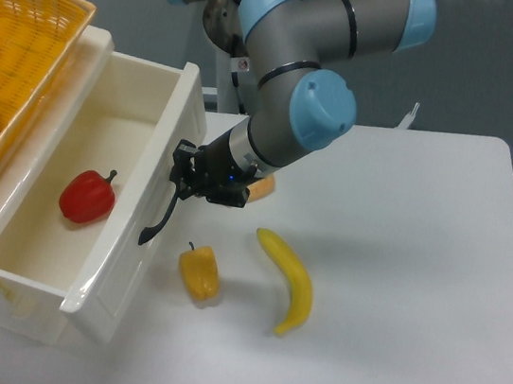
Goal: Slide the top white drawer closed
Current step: 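Push the drawer front with the gripper into the cabinet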
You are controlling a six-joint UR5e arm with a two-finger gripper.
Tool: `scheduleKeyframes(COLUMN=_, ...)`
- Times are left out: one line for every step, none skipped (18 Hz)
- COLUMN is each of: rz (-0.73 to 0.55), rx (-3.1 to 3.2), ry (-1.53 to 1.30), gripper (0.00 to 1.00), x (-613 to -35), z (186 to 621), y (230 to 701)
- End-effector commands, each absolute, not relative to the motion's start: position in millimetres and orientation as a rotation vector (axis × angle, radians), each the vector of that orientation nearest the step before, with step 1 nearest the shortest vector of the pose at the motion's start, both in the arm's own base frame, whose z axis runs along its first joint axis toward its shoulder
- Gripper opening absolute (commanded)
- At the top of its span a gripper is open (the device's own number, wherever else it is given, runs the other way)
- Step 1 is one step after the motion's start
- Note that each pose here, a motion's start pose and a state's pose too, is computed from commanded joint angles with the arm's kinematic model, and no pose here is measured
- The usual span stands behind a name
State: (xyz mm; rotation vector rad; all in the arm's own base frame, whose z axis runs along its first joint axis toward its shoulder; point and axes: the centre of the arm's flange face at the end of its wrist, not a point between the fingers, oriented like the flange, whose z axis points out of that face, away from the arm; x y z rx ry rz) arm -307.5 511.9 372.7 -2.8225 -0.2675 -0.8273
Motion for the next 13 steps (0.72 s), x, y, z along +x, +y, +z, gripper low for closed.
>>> scheduleKeyframes(rz=-0.829, rx=-2.823, ry=-0.268, gripper=0.0, x=-307.8, z=371.8, y=512.1)
scheduleKeyframes(rz=-0.831, rx=-2.824, ry=-0.269, gripper=0.0, x=-308.0, z=370.9, y=512.3)
scheduleKeyframes(rz=-0.833, rx=-2.825, ry=-0.267, gripper=0.0, x=-307.0, z=370.2, y=512.6)
scheduleKeyframes(rz=-0.832, rx=-2.826, ry=-0.267, gripper=0.0, x=-307.1, z=370.1, y=512.5)
scheduleKeyframes(rz=-0.833, rx=-2.825, ry=-0.267, gripper=0.0, x=-307.0, z=370.2, y=512.6)
scheduleKeyframes(rz=-0.835, rx=-2.829, ry=-0.259, gripper=0.0, x=-304.2, z=369.3, y=514.5)
scheduleKeyframes(rz=-0.836, rx=-2.83, ry=-0.257, gripper=0.0, x=-302.6, z=369.3, y=515.5)
scheduleKeyframes(rz=-0.839, rx=-2.834, ry=-0.254, gripper=0.0, x=-301.1, z=367.6, y=516.3)
scheduleKeyframes(rz=-0.841, rx=-2.835, ry=-0.253, gripper=0.0, x=-300.5, z=366.8, y=517.0)
scheduleKeyframes(rz=-0.847, rx=-2.839, ry=-0.244, gripper=0.0, x=-297.3, z=364.2, y=519.9)
scheduleKeyframes(rz=-0.847, rx=-2.842, ry=-0.242, gripper=0.0, x=-295.7, z=364.1, y=520.7)
scheduleKeyframes(rz=-0.847, rx=-2.843, ry=-0.239, gripper=0.0, x=-294.9, z=364.1, y=521.1)
scheduleKeyframes(rz=-0.848, rx=-2.845, ry=-0.238, gripper=0.0, x=-294.4, z=363.1, y=521.7)
